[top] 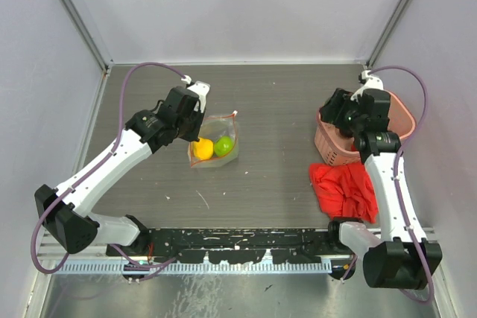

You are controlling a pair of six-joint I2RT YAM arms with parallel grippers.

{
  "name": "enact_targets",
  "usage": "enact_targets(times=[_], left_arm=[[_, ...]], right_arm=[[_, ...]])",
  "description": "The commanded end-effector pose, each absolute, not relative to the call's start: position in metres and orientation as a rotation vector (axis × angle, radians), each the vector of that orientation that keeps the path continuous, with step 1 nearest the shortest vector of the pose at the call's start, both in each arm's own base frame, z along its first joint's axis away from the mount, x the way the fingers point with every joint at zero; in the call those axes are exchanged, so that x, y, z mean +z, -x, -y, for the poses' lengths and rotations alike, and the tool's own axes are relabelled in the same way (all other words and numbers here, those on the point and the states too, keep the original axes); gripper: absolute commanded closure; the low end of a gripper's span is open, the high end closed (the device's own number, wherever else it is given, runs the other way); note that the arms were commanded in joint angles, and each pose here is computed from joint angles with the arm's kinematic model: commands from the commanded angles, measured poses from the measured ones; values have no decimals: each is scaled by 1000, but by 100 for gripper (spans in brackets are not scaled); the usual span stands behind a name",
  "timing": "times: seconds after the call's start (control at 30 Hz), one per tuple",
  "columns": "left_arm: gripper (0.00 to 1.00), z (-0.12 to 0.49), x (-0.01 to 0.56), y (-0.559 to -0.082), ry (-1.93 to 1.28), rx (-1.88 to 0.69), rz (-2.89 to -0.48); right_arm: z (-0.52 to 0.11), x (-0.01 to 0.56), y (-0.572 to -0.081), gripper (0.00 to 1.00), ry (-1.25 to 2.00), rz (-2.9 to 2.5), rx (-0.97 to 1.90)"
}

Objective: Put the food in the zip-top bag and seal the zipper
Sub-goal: Pick up the fake fruit from the bin, then place the fake fruit in the zipper food storage bag.

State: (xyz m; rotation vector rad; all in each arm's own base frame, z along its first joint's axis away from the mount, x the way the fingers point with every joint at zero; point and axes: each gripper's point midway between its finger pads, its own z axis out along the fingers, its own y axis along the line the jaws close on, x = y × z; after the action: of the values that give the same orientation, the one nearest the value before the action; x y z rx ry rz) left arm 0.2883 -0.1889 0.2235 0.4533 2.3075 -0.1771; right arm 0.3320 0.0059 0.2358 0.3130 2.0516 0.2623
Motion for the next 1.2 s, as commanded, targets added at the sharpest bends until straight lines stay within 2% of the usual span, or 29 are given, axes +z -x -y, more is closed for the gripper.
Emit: enact_targets(times=[0.0, 0.37, 0.73, 0.97, 1.17], left_arm=[[100, 196, 237, -293, -446, -223, -2253], [100, 197, 236, -292, -449, -231, -2257], [100, 198, 237, -291, -446, -244, -2257], [100, 200, 237, -290, -447, -257, -2255], [100, 200, 238, -290, -446, -258, -2253]], right_arm=[[-35, 282, -330, 54, -204, -1956, 313], [-148, 314, -319, 55, 68, -1873, 569], [-286, 335, -281, 54, 419, -1751, 824], [-343, 322, -260, 53, 575, -1717, 935], [-364, 280, -263, 53, 601, -1784, 965]])
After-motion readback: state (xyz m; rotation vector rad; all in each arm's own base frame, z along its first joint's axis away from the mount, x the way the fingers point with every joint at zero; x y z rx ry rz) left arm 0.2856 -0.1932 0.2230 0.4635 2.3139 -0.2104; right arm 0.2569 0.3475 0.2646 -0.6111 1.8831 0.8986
